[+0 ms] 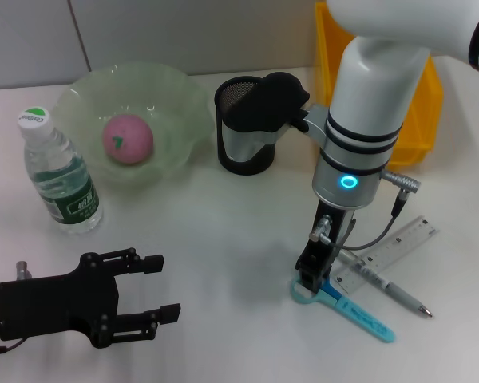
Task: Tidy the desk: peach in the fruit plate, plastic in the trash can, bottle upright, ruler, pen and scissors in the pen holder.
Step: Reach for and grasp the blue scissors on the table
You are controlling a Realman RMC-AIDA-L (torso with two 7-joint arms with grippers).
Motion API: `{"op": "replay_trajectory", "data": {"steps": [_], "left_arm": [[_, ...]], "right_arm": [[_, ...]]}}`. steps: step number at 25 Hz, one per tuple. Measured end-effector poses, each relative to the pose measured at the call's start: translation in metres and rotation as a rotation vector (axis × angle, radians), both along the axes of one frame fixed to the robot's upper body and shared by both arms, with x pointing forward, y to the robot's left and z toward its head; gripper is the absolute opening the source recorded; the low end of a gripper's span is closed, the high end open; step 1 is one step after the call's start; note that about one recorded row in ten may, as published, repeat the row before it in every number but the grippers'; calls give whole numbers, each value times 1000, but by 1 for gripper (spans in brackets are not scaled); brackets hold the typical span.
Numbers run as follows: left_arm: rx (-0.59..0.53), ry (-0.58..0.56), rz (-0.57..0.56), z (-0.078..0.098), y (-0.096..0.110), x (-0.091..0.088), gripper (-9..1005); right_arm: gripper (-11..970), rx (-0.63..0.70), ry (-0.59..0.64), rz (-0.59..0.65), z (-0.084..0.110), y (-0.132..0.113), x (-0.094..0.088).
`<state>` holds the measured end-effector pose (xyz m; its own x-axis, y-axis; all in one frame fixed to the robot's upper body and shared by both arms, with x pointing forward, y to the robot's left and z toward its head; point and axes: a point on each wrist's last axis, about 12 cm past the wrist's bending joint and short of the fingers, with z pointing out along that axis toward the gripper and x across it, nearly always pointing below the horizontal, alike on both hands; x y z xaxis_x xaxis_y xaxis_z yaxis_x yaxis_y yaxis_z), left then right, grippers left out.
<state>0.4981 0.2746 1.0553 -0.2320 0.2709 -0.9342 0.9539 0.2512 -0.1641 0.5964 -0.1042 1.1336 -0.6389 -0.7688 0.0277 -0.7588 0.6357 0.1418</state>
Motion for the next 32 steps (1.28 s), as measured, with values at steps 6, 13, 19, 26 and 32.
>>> {"op": "replay_trajectory", "data": {"steps": [6,13,19,26,32], "left_arm": [[0,0,0,0,0,0,753],[0,0,0,0,0,0,753],[-1,1,0,0,0,0,753],[-1,1,-1,0,0,0,753],[-1,1,0,0,0,0,753]], "right_arm": [[230,2,-7,-2,-1,0,1],[228,1,-9,1,-3,0,0],[230,7,-5,4,-3,2,-1],[226,5,-2,10,-4,3,-2],[222,0,-7,15,-6,3,-2]]}}
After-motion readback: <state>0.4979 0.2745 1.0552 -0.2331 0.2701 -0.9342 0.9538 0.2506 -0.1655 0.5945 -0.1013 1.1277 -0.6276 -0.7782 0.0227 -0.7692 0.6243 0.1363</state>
